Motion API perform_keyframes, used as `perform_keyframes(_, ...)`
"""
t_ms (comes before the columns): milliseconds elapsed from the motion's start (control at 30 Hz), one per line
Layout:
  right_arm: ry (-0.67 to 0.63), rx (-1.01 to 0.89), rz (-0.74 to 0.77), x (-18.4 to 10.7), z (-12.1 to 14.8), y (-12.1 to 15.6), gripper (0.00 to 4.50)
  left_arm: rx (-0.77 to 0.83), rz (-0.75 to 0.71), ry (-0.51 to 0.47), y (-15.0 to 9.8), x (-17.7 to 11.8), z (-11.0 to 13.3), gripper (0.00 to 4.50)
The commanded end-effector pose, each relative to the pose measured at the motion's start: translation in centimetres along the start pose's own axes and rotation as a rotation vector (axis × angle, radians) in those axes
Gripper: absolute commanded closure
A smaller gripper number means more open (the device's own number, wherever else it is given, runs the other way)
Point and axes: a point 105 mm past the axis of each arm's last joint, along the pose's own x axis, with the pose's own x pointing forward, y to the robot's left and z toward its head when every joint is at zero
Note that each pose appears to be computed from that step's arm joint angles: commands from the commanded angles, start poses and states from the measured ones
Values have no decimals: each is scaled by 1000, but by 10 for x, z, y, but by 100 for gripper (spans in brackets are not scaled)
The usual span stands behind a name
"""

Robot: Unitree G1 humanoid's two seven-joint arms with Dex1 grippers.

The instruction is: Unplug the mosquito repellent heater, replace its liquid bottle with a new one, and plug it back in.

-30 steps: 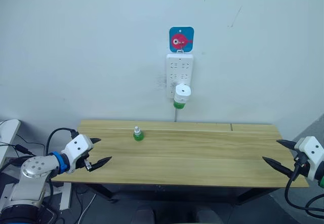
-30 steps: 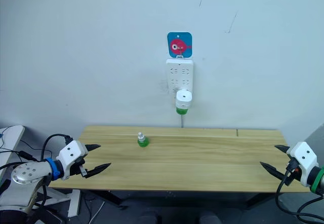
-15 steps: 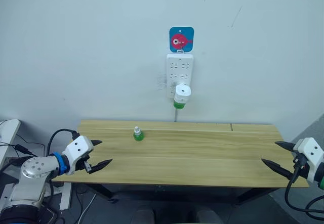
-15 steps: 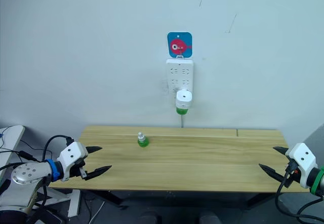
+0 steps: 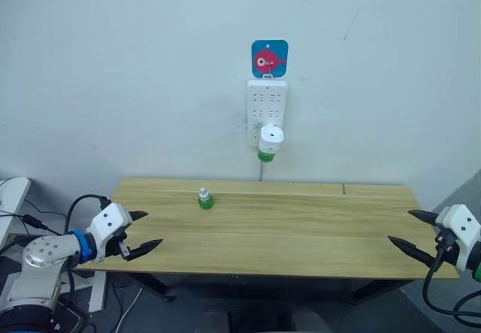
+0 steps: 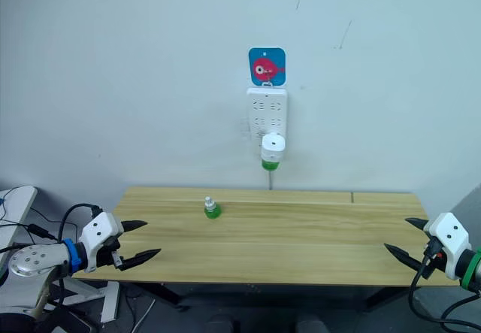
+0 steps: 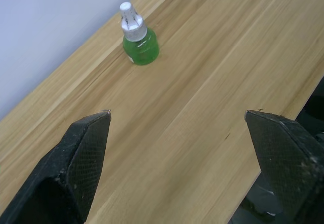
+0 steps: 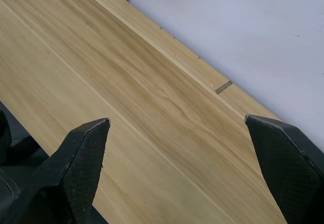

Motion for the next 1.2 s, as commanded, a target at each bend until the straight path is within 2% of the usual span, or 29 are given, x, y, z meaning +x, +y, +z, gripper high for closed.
perform_keyframes(33,-32,-36,-26,-4,10,-5,3,51,60,-43,15,-10,15,0)
perform_keyframes(133,-61,-43,-26,-2,18,-3,3,25,78,-97,19,-7,28,0)
perform_keyframes(233,-131,-51,-16,4,39,4,3,-19,88,-194,20,6,55,0)
perform_keyframes(433,-341,-64,16,21,112,41,3,-66,67,-351,20,36,120,0)
perform_keyframes(533,-444,-50,5,31,152,55,3,-64,63,-428,28,47,157,0)
perform_keyframes(700,-584,65,-18,51,208,61,3,-76,56,-545,42,64,211,0)
perform_keyframes(733,-592,76,-12,55,214,63,3,-67,51,-550,44,67,216,0)
perform_keyframes(867,-560,36,-15,68,223,65,0,-44,26,-551,47,81,229,81)
perform_keyframes(1033,-492,-8,2,70,219,74,0,-43,42,-566,57,87,238,81)
perform_keyframes(1200,-495,8,20,67,222,87,0,-27,24,-576,59,99,246,81)
